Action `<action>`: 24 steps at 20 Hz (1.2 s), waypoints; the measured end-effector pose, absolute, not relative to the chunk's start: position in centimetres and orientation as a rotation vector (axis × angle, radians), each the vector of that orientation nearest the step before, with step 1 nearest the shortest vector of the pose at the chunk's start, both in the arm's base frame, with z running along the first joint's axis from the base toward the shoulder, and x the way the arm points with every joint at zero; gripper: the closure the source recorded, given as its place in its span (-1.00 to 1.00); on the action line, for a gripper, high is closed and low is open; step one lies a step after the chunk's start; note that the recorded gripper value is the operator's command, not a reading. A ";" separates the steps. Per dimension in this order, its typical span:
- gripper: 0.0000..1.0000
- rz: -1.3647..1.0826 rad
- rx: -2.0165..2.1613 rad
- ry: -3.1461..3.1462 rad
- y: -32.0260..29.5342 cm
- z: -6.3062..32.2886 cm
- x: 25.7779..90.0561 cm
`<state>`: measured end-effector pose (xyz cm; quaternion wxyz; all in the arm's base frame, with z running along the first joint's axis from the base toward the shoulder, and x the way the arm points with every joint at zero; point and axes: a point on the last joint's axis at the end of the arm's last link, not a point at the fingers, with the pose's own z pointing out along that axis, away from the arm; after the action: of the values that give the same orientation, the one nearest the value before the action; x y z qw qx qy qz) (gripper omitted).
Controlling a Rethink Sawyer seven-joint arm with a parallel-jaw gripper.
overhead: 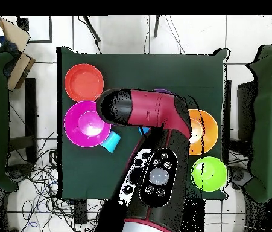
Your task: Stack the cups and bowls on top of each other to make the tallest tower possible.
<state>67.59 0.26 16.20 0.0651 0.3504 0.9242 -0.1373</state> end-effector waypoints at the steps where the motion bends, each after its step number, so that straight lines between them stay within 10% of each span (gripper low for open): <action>1: 1.00 -0.414 1.058 2.789 0.3 16.2 67.6; 22: 1.00 -0.409 1.067 2.782 -0.2 16.6 67.7; 23: -1.00 -0.400 1.081 2.774 -0.8 16.9 67.8; 24: -1.00 -0.399 1.082 2.774 -0.8 16.9 67.8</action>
<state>67.81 -0.81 16.89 0.0687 0.3593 0.9212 -0.1327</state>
